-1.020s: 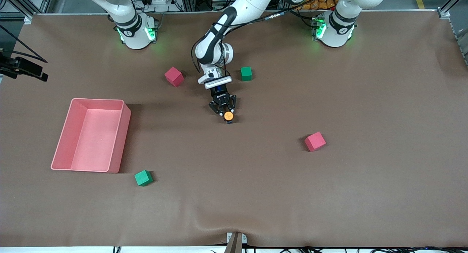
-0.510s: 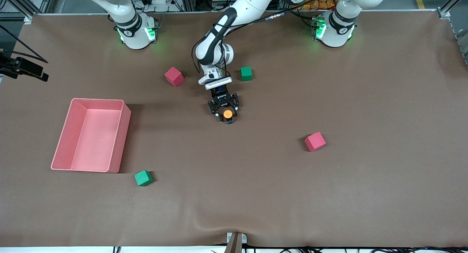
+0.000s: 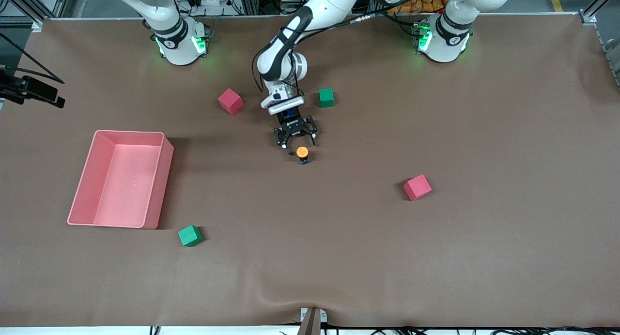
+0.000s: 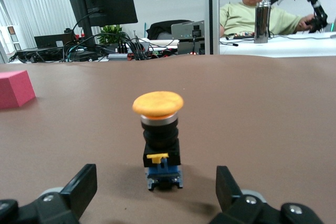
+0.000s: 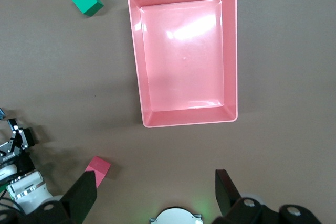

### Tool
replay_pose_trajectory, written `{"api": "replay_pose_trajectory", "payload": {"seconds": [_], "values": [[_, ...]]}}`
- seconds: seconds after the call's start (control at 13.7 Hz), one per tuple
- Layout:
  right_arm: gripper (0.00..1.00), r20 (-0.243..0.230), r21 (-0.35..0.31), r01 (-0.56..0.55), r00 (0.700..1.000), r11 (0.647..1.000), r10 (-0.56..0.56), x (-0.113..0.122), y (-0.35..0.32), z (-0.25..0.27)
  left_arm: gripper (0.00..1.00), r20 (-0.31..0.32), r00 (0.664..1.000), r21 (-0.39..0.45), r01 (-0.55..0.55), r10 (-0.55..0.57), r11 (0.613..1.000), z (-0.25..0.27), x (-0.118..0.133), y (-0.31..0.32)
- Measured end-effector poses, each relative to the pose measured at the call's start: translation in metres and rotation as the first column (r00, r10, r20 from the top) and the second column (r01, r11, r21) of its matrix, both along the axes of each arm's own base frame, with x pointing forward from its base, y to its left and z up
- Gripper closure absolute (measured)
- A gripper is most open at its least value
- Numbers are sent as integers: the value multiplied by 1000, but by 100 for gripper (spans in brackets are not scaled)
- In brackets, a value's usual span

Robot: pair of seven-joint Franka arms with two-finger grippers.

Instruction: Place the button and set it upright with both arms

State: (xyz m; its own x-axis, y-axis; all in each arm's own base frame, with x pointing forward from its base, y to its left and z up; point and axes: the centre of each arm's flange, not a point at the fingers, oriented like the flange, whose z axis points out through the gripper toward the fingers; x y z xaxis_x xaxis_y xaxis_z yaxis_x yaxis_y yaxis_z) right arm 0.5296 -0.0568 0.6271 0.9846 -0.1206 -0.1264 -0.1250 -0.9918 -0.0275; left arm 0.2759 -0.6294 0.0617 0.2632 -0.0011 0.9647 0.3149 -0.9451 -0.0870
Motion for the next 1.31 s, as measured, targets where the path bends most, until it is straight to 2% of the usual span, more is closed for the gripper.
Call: {"api": "replay_pose_trajectory", "payload": {"seconds": [0.51,0.8,1.02,1.31], "values": [[0,0,0,-1,1000,1000,1,0,1,0,0,-94,996,-31,-10,7,999,97,-22,-6],[0,0,0,-1,1000,1000,1,0,1,0,0,-211,977,-64,-39,25,997,183,-18,14],[0,1,0,-2,1000,1000,2,0,1,0,0,-343,938,-101,-84,44,991,250,8,33],[0,2,0,-2,1000,1000,2,0,1,0,0,-550,834,-142,-148,46,979,361,82,87]]}}
